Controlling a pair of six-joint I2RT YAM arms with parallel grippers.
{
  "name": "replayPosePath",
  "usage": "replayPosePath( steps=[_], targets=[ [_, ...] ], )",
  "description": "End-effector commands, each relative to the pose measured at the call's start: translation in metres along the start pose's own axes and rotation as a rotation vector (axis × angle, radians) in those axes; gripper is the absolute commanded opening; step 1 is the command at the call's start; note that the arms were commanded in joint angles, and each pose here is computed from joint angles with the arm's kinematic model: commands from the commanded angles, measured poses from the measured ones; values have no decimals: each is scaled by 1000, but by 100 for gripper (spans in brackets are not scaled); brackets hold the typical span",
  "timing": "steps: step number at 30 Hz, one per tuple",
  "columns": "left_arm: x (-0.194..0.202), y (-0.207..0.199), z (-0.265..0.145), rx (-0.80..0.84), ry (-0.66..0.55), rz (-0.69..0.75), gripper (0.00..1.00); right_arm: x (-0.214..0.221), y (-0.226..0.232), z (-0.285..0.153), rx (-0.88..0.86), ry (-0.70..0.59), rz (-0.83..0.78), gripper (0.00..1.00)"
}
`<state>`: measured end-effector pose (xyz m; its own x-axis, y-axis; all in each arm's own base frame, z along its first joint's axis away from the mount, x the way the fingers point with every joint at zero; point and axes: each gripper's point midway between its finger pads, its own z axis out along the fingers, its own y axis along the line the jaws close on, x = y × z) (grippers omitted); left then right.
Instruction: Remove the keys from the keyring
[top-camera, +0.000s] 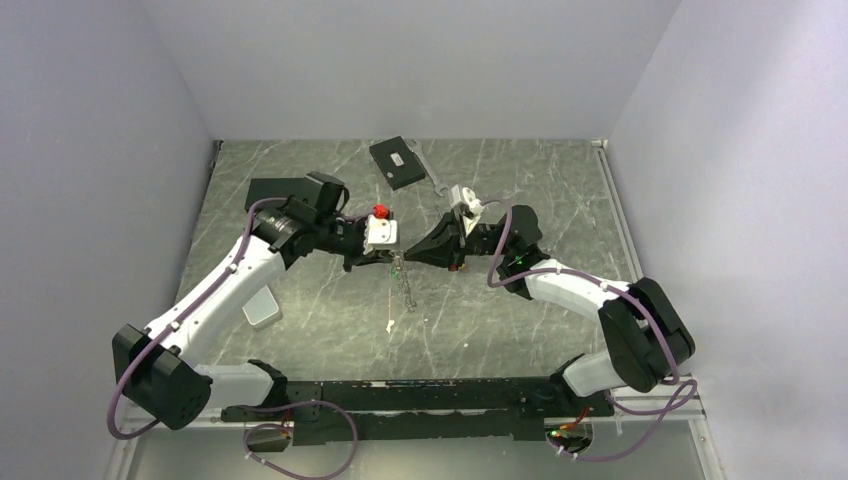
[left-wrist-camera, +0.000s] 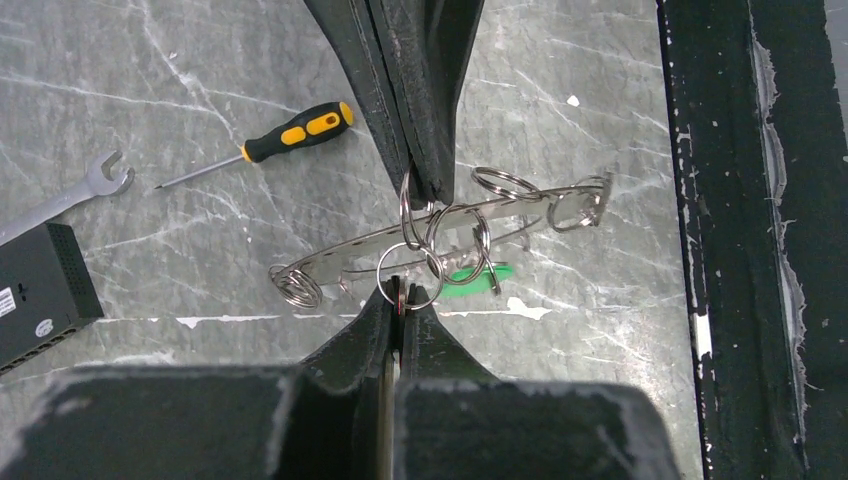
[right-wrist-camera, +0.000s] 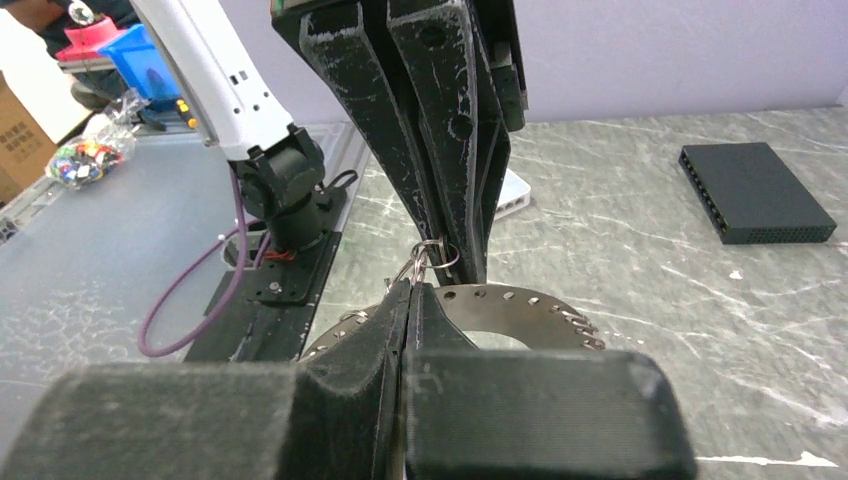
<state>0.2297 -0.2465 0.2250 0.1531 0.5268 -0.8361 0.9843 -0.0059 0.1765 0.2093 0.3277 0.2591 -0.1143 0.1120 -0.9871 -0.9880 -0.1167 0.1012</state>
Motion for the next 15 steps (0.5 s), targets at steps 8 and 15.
replayPosePath(
  steps=[8,15],
  targets=[
    [-24,13,-18,-31,-19,-30,0,-6,10,-3,-57,28,-154,0],
    [-34,-2,-13,23,-9,49,0,4,3,1,-49,76,-148,0]
  ],
)
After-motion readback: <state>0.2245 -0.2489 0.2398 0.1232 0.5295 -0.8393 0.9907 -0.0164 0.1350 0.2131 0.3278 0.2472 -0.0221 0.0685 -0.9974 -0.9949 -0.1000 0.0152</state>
